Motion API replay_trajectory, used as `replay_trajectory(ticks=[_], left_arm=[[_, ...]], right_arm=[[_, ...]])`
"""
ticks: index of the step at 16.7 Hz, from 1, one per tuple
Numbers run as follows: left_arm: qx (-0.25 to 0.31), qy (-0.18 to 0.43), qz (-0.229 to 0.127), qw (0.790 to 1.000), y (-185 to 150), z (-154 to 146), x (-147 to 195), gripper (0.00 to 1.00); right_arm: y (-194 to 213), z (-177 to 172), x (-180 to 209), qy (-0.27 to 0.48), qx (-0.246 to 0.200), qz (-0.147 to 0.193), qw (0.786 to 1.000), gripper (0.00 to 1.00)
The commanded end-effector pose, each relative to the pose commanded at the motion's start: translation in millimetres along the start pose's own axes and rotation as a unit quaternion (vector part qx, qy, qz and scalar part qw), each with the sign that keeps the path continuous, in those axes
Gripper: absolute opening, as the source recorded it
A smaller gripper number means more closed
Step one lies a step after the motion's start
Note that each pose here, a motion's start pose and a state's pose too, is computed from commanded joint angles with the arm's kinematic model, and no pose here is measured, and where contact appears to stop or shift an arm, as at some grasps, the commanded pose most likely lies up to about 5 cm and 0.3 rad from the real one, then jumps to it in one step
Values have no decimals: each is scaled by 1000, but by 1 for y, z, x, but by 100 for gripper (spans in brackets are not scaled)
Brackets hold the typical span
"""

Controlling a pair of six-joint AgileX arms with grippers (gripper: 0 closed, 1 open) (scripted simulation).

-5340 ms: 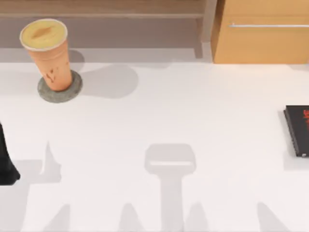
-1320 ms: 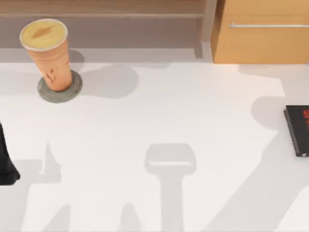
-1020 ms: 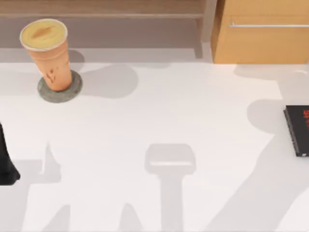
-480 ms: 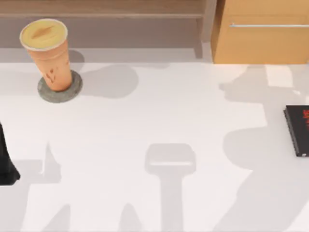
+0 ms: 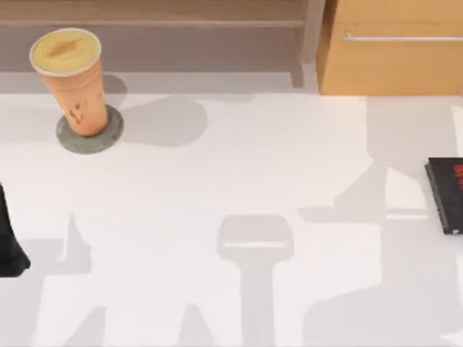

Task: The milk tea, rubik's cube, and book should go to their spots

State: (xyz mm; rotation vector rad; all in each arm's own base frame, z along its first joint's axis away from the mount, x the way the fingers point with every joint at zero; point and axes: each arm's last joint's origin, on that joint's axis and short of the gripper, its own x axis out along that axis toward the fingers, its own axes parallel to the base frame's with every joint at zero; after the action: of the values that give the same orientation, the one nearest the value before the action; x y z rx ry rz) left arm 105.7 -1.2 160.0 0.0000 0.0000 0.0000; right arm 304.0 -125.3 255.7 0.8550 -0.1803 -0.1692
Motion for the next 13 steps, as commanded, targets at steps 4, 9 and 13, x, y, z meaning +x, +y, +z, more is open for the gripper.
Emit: replay_trajectory(ticks=[4, 9, 13], left_arm=[[0, 0, 0, 1000, 0, 0, 0, 100], [0, 0, 0, 1000, 0, 0, 0, 100], [0, 0, 0, 1000, 0, 0, 0, 100]], right_arm=[[-26, -56, -48, 55, 162, -58, 984, 0], [-70, -133, -106, 165, 285, -205, 922, 0], [-79, -150, -122, 194, 303, -248, 900, 0]])
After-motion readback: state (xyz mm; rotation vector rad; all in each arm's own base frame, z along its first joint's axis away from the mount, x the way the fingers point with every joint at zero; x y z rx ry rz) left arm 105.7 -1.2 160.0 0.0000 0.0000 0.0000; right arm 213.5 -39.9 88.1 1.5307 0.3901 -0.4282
